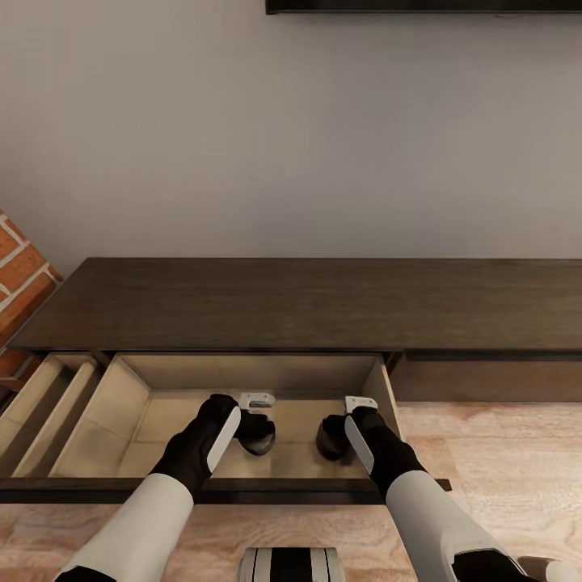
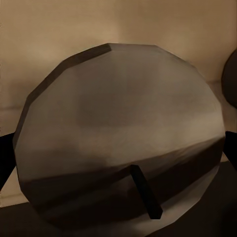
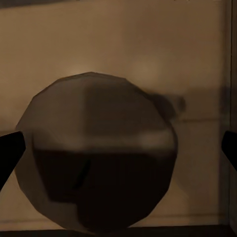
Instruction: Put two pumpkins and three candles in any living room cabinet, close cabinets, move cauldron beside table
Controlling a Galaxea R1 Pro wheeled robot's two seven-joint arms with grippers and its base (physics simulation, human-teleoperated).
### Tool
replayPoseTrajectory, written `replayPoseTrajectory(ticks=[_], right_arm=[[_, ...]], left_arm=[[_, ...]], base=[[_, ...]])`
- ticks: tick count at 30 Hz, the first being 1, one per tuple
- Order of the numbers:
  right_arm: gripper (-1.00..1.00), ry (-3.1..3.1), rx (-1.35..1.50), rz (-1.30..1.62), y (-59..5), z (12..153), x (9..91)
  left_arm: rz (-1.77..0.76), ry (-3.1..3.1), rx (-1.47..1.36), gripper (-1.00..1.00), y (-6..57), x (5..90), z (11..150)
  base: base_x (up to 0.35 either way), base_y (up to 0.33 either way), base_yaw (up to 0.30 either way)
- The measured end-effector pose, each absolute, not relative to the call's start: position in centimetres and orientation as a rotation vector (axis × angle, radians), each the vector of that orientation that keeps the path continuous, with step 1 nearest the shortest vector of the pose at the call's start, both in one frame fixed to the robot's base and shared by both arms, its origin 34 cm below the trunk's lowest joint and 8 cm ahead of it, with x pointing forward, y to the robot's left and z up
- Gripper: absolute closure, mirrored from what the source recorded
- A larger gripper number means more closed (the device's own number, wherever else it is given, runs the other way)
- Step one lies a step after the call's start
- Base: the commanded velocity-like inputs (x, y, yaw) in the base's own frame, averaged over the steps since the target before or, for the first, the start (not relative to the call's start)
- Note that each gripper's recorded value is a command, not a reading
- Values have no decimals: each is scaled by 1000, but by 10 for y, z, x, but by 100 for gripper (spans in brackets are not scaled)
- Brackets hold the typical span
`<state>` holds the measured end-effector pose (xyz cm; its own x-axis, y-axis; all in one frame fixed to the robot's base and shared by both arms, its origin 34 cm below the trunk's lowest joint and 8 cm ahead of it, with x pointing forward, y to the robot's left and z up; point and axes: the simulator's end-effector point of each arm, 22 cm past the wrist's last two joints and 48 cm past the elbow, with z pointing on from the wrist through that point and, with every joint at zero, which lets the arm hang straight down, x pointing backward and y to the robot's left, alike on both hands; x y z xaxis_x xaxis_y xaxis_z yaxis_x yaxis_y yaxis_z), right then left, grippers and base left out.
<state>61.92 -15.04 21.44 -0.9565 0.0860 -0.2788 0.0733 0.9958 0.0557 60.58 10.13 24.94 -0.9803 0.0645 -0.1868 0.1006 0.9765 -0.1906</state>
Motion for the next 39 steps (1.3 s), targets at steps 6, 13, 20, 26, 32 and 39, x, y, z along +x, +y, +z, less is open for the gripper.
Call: replayPoseTrajectory(ticks=[6,13,20,26,32,39], right_arm=[[-100,2866,117,64,-150,208,616],[-100,2866,117,64,-150,208,616],[-100,2866,117,64,-150,208,616],[-100,2866,117,65,-150,208,616],[-100,2865,117,65,-150,208,616],[-100,2865,117,66,-150,208,616]], left_arm=[[-293,2954,121,100,102,603,243],[-293,2953,121,100,102,604,243],[-291,2953,119,100,103,604,243],[-290,2952,117,-100,103,604,243],[-293,2952,115,-100,103,604,243],[-297,2951,114,-100,102,603,243]], base=[[0,0,0],[0,0,0],[0,0,0],[0,0,0],[0,0,0],[0,0,0]])
